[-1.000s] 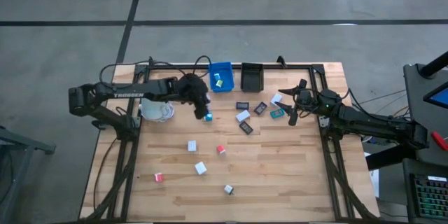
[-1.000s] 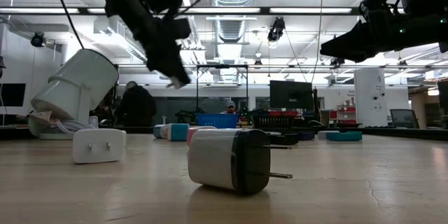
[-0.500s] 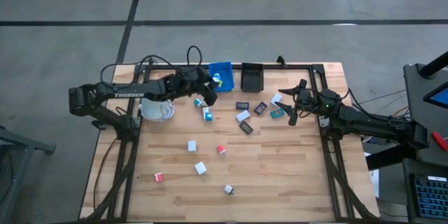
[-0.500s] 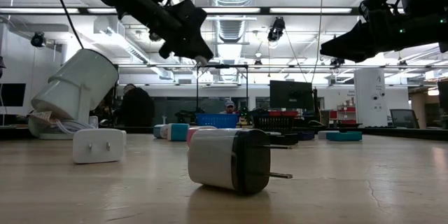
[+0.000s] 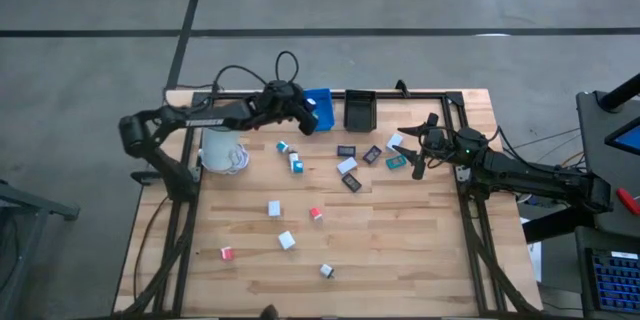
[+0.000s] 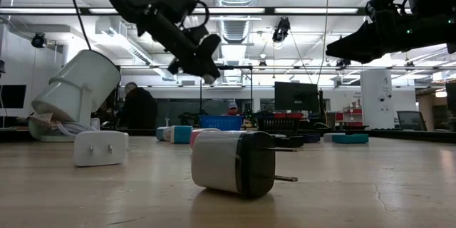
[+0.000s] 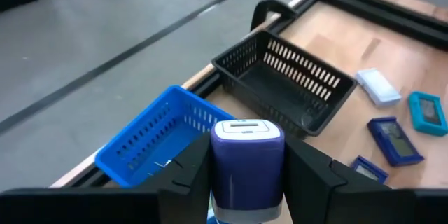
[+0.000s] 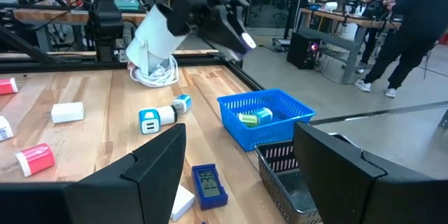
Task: Pick & Place Office items
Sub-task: Put the small purple adapter into the blue basket
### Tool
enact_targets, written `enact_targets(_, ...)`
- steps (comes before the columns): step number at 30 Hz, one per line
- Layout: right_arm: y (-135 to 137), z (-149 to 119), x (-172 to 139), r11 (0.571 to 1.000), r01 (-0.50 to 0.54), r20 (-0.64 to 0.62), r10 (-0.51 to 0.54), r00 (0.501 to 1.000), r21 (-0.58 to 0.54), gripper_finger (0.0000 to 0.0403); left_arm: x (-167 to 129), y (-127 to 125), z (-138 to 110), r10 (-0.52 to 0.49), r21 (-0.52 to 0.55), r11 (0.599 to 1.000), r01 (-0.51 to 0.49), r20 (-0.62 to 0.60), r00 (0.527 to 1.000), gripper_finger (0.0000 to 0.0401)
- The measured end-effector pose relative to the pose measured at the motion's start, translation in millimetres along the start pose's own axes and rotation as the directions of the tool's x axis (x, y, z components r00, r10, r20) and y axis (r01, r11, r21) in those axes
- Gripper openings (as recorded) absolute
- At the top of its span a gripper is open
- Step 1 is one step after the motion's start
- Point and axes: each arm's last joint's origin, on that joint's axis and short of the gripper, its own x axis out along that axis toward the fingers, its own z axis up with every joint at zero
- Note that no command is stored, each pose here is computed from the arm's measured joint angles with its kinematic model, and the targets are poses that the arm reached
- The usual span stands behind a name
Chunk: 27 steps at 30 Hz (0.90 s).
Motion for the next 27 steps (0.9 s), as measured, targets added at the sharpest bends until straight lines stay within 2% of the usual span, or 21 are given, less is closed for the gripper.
enact_targets(8, 0.0, 0.0, 0.0, 1.0, 0.0, 0.0, 0.0, 1.0, 0.0, 0.0256, 31.9, 0.5, -10.4, -0.006, 0.006, 1.0, 0.007, -0.084, 0.996, 0.0136)
enact_targets(14, 0.0, 0.0, 0.0, 1.0, 0.0, 0.0, 0.0, 1.0, 0.0, 0.0256, 58.2, 10.5, -15.2, 0.002, -0.007, 1.0, -0.003, -0.163, 0.987, 0.0136)
enact_targets(22, 0.0, 0.0, 0.0, 1.0, 0.0, 0.0, 0.0, 1.0, 0.0, 0.0256, 84.0, 21.4, -10.9, -0.052, -0.018, 0.999, 0.049, -0.348, 0.936, 0.0136)
enact_targets(27, 0.0, 0.1, 0.0, 1.0, 0.0, 0.001, 0.0, 1.0, 0.0, 0.0256, 95.3, 20.3, -7.3, -0.054, -0.014, 0.999, 0.052, -0.381, 0.923, 0.0136)
